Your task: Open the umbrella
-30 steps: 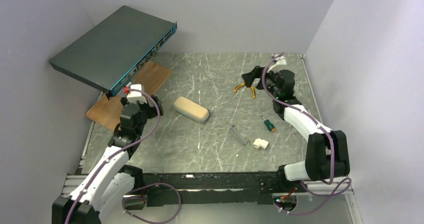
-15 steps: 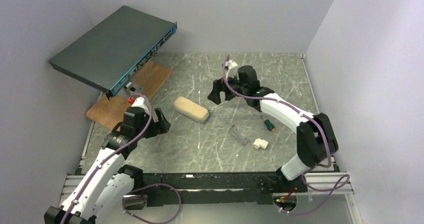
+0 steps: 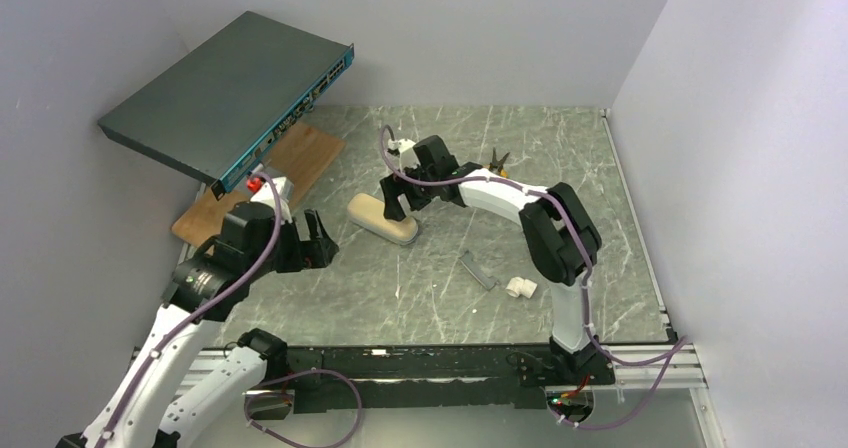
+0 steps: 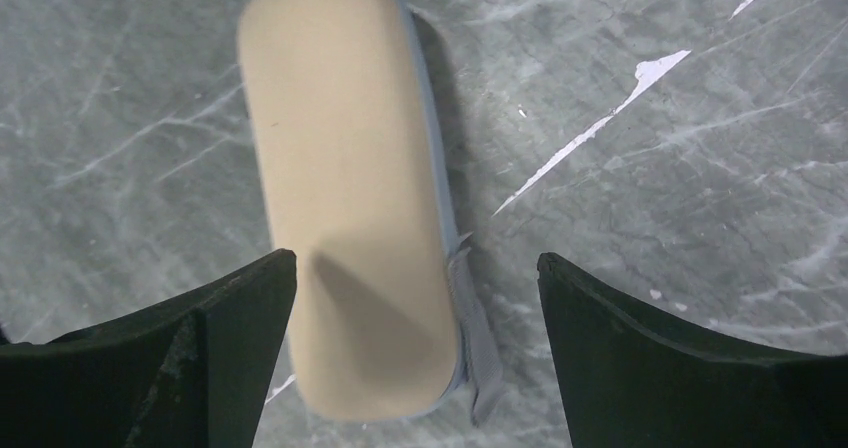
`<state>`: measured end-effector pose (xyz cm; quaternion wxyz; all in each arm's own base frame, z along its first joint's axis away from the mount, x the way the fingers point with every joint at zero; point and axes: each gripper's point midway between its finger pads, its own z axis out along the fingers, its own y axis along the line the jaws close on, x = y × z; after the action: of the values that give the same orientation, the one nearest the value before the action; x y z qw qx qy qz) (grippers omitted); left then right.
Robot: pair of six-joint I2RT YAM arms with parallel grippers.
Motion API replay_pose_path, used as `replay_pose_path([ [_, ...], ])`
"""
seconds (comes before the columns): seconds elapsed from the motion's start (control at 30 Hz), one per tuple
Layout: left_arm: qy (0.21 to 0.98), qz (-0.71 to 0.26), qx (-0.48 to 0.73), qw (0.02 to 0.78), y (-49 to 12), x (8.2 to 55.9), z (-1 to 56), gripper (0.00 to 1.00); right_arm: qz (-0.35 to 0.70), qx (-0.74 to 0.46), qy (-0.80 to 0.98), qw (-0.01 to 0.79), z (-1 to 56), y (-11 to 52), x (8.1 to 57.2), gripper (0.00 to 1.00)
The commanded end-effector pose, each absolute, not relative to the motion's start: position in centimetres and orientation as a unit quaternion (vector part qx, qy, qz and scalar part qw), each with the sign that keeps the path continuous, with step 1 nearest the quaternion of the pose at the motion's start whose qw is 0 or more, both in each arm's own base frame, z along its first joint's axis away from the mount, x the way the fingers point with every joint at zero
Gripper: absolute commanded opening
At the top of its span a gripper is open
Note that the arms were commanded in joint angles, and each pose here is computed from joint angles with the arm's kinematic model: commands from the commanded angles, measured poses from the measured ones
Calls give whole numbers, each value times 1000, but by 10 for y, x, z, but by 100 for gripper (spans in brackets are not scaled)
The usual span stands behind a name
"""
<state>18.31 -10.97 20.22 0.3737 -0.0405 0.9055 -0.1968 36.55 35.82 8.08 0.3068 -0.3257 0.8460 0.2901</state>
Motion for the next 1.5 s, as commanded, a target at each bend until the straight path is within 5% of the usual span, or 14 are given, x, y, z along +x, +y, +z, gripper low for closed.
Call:
replay_pose_path([
  [0.0,912,-157,-1,380,-93,171,216,99,295,-330,844,302,78,372,373,90],
  [0.63,866,-216,3,451,-98,162,212,99,282,-356,861,228,16,407,295,67],
  [0.83,868,-203,-11,454,-92,163,211,99,286,-334,868,231,29,404,291,39],
  [1.3,879,-192,-14,435,-92,166,203,99,324,-289,859,273,129,369,254,28],
  [1.47,882,-192,-11,430,-94,167,200,99,345,-266,862,260,143,356,233,15],
])
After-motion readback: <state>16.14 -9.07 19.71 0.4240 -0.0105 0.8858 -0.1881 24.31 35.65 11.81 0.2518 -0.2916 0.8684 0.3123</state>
